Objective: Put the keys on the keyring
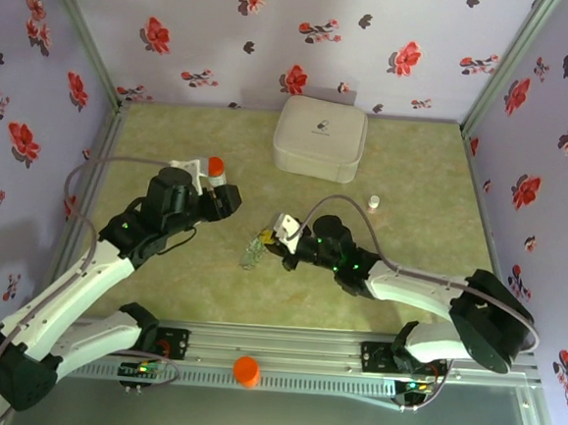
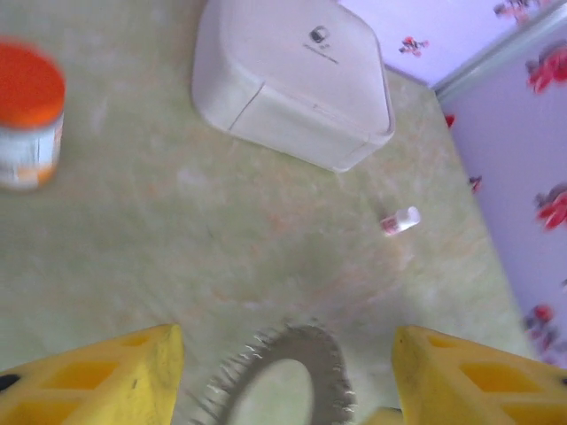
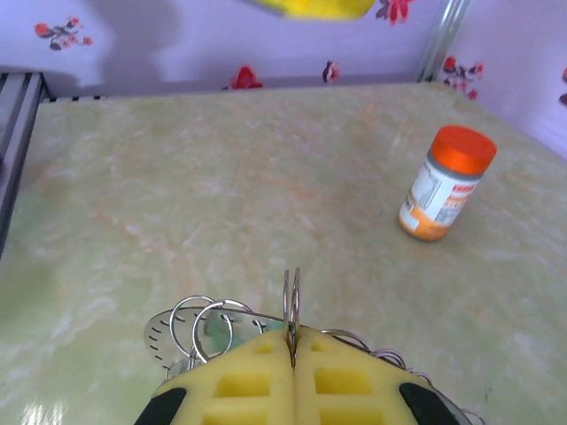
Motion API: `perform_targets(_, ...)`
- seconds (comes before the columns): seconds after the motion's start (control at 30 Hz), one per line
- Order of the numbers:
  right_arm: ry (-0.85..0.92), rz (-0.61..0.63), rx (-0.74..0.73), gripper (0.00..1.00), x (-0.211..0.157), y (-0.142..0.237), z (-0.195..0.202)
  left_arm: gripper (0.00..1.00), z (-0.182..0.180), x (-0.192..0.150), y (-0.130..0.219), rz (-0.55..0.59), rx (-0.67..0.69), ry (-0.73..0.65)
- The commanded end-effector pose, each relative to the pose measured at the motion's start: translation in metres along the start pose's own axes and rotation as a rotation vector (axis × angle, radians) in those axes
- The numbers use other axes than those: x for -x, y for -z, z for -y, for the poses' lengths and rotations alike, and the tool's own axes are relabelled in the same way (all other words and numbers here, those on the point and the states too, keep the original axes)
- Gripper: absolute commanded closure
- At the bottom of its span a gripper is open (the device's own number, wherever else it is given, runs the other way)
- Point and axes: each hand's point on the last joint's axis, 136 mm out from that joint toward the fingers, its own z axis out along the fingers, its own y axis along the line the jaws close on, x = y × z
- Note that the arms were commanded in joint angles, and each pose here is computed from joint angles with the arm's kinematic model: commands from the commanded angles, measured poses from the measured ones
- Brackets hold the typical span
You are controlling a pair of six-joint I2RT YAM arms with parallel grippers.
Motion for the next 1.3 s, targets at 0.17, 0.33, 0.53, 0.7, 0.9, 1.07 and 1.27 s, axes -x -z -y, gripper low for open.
perform_targets(0.17, 0.034, -0.114, 0.084, 1.0, 0.003, 0.028, -0.006, 0.52, 0.033, -0.057, 0.0, -0.063, -0.365, -1.041)
perform_targets(0.33, 0.083, -0.178, 0.135, 1.0, 0.004, 0.038, -0.012, 0.63, 0.047, -0.09, -0.003, -0.055, -0.535, -1.211)
perform_targets(0.53, 0.12, -0.216, 0.15, 1.0, 0.005, 0.042, -0.013, 0.62, 0.06, -0.127, -0.005, -0.029, -0.653, -1.309)
perform_targets(0.7, 0.131, -0.222, 0.191, 1.0, 0.005, 0.043, -0.018, 0.7, 0.062, -0.135, -0.008, -0.048, -0.681, -1.333)
perform_targets(0.9, 0.137, -0.221, 0.217, 1.0, 0.005, 0.044, -0.024, 0.57, 0.064, -0.128, -0.015, 0.001, -0.641, -1.316)
perform_targets(1.07, 0.154, -0.199, 0.204, 1.0, 0.012, 0.04, -0.024, 0.62, 0.072, -0.139, -0.014, -0.028, -0.697, -1.3)
perform_targets(1.27, 0.16, -0.197, 0.209, 1.0, 0.014, 0.036, -0.027, 0.72, 0.071, -0.152, -0.014, -0.089, -0.737, -1.304)
